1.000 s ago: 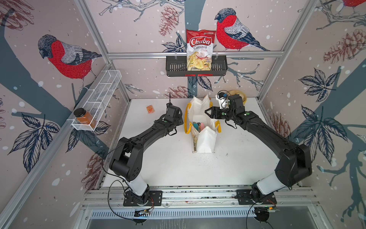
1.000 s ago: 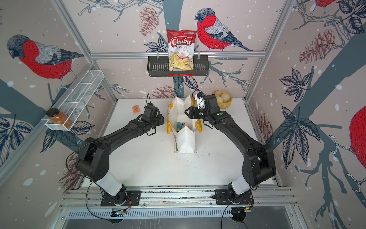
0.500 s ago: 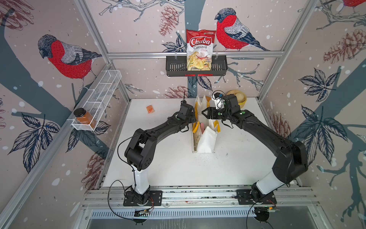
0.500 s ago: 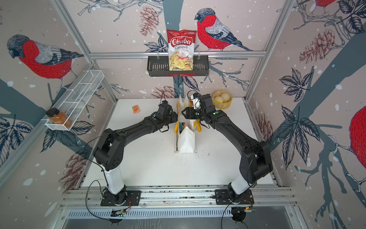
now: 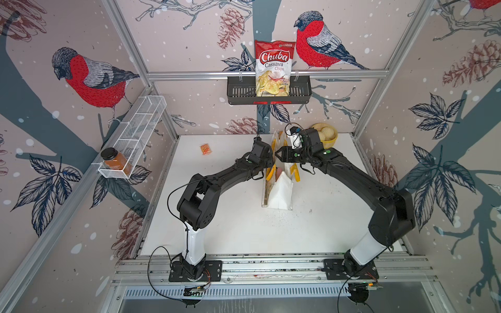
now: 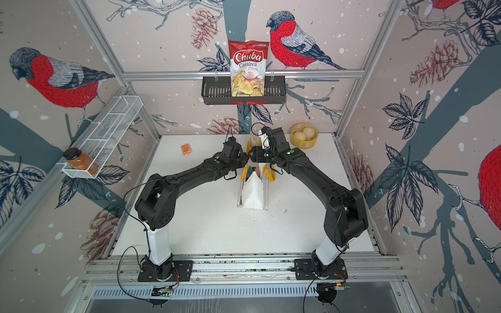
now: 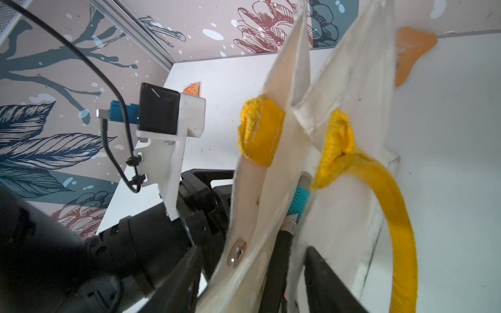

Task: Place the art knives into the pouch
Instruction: Close the pouch at the center of the board.

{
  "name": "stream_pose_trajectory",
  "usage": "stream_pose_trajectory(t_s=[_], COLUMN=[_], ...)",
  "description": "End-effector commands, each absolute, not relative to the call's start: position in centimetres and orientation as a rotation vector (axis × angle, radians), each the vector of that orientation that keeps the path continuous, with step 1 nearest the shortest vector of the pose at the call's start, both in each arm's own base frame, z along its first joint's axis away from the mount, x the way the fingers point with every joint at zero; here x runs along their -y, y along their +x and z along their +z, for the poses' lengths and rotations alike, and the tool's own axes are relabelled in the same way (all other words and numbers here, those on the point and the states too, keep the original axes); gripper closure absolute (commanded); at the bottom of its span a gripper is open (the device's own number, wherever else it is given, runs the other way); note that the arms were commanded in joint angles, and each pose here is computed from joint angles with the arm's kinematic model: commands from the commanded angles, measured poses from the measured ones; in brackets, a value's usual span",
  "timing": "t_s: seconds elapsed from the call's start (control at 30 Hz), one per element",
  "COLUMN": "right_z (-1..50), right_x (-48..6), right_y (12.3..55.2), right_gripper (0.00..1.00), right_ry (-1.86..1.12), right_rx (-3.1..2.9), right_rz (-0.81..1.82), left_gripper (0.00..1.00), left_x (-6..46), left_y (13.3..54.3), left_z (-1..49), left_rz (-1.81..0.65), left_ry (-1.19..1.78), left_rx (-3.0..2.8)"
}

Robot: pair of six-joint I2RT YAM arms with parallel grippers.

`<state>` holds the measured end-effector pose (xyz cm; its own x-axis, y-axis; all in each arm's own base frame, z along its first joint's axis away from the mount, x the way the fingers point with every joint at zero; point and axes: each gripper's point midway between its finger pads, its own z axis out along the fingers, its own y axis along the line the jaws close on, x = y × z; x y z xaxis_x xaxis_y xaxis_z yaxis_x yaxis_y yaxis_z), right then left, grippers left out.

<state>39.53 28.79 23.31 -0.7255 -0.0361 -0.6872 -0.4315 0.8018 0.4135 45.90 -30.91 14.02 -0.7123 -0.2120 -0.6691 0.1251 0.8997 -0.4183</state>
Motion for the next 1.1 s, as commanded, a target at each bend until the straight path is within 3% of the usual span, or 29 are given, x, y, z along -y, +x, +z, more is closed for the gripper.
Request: stream_pose_trajectory(t_s=[0.0, 0.23, 0.6, 0.87, 0.93, 1.07], right_z=[22.9, 22.7, 22.6, 22.8, 22.7, 22.5], right_x=[-28.2, -28.3, -29.1, -29.3, -29.4, -29.7], right_y=[39.9, 40.1, 40.5, 40.4, 40.4, 40.5], right_gripper=[0.44, 0.49, 0.59, 0.77, 0.76, 0.66], right_ry=[-0.321, -0.300, -0.283, -0.287, -0.286, -0.288], right_rx=[-2.319, -2.354, -2.362, -2.359, -2.361, -2.358], right_rz=[0.634, 0.502, 0.510, 0.516, 0.522, 0.541], left_gripper=[0.49, 0.50, 0.50, 0.50, 0.50, 0.50], left_x=[31.6, 31.9, 32.7, 32.8, 32.8, 32.7], left_y=[46.1, 46.0, 45.4, 45.5, 45.5, 45.4], left_z=[15.1, 15.1, 15.3, 15.8, 15.9, 16.3], left_rz=[-0.603, -0.593, -0.582, -0.585, -0.590, -0.592], left_ry=[-0.061, -0.063, -0.052, -0.056, -0.055, -0.061], left_rx=[-2.257, -2.258, -2.256, -2.248, -2.246, -2.237])
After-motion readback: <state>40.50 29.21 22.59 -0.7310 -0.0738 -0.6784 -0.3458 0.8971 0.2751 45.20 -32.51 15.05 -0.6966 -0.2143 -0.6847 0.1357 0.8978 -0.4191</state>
